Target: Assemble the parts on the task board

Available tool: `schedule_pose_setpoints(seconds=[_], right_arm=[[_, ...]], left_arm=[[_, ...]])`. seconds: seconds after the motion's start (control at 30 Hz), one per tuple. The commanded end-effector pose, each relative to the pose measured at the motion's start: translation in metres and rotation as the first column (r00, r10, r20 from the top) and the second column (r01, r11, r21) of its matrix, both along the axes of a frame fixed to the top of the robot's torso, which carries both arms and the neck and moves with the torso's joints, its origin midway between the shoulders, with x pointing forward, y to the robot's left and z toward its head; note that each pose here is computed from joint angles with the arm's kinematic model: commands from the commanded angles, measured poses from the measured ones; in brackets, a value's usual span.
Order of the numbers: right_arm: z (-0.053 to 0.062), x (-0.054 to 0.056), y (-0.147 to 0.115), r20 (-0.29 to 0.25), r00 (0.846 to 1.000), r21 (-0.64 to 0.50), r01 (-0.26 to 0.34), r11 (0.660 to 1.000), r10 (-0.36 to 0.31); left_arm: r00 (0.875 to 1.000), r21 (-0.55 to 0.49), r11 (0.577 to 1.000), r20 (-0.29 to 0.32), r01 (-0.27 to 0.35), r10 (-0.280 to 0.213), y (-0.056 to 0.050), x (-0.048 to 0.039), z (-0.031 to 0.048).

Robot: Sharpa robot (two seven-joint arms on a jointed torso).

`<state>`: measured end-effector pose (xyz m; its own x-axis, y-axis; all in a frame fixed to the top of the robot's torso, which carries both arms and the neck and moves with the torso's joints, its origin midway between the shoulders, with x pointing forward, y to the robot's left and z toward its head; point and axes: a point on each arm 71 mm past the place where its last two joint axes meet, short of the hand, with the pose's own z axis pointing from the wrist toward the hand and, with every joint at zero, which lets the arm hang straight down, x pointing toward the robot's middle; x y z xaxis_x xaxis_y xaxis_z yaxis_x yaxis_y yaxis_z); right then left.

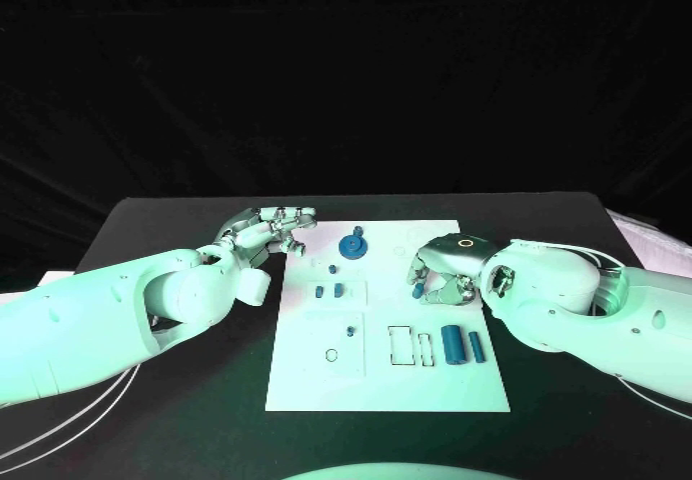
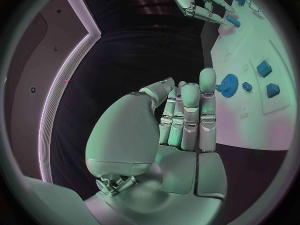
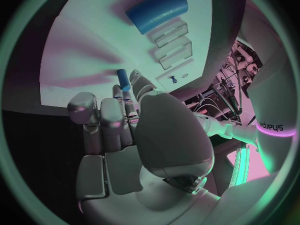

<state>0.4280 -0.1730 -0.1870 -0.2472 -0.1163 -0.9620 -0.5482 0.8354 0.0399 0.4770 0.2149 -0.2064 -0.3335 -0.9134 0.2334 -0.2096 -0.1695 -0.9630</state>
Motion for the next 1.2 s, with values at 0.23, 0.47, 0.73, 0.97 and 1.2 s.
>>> schedule_pose_setpoints(seconds=[0.23, 0.47, 0.73, 0.97, 1.2], right_arm=[[-0.007, 0.003, 0.005, -0.018, 1.0, -0.028, -0.022, 0.999, 0.022], [-0.006, 0.004, 0.007, 0.016, 1.0, -0.011, -0.02, 1.0, 0.02], [0.001, 0.001, 0.008, 0.077, 0.997, 0.039, -0.031, 0.999, 0.028], [0.025, -0.017, 0.015, 0.123, 0.99, 0.104, -0.076, 0.992, 0.063], [0.046, -0.031, 0.023, 0.119, 0.99, 0.177, -0.102, 0.979, 0.081]], left_arm=[[1.0, -0.009, 1.0, 0.005, 0.02, -0.02, -0.002, -0.0008, 0.0003], [1.0, -0.009, 1.0, 0.004, 0.02, -0.02, -0.002, -0.001, -0.0002], [1.0, -0.008, 1.0, 0.001, 0.019, -0.019, -0.001, -0.0014, -0.0015], [1.0, -0.007, 1.0, -0.005, 0.018, -0.018, -0.001, -0.0025, -0.0035], [1.0, -0.007, 1.0, -0.007, 0.019, -0.019, -0.002, -0.0028, -0.0045]])
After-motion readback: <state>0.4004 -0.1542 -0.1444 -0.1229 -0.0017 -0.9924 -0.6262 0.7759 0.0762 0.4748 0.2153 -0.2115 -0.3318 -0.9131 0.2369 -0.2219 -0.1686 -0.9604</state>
